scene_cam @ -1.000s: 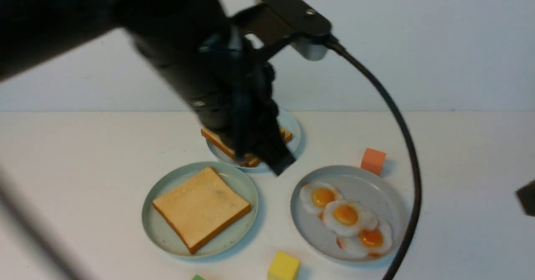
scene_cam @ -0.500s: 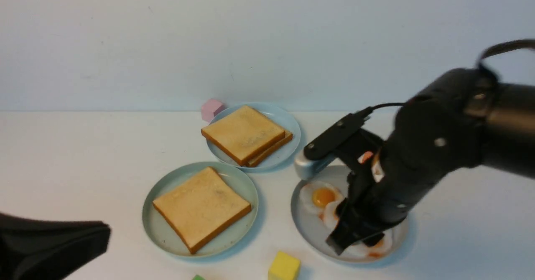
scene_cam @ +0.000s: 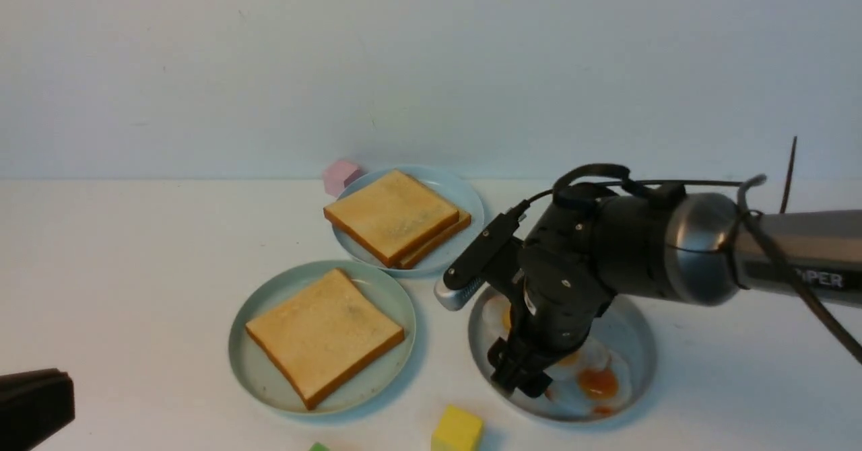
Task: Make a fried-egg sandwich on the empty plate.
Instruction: Use the right arm to grab a fried egg, then use the right arm to place the fried egg on the slice of bread in the middle, then use the left arm to grab a slice of bread, then use the left arm to place a slice of bread on the fried egg in the middle
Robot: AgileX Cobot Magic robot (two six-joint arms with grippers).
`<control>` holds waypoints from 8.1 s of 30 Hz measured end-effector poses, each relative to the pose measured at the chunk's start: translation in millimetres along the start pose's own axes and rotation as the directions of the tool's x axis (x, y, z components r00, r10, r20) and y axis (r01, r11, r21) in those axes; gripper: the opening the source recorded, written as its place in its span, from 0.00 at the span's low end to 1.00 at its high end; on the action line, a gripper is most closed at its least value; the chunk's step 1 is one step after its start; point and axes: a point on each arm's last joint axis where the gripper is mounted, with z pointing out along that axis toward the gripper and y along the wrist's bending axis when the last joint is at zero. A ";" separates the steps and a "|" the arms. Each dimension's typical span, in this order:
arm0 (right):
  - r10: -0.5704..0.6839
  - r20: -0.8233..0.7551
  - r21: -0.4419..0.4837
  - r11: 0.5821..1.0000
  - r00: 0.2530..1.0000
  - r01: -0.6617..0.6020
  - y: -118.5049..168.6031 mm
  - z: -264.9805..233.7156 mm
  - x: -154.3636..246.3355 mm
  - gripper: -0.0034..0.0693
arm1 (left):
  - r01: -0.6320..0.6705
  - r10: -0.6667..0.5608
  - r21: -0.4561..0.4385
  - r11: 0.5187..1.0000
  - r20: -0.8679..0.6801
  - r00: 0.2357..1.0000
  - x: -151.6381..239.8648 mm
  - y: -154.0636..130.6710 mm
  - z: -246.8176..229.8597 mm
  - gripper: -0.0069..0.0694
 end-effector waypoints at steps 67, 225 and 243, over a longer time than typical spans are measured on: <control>-0.276 0.438 0.055 0.958 0.856 0.281 102.5 -45.0 -135.1 0.14 | 0.160 -0.147 -0.284 0.945 0.065 0.987 -1.9 26.4 -3.7 0.07; 0.450 0.514 -0.300 0.892 0.730 -0.338 -1.6 -314.2 223.2 0.11 | -0.440 0.387 0.058 0.896 -0.586 0.712 -25.9 118.3 440.1 0.12; 0.426 0.538 -0.289 0.904 0.728 -0.315 -2.0 -315.3 221.7 0.13 | -0.405 0.318 0.061 0.912 -0.728 0.607 -14.3 32.4 293.5 0.12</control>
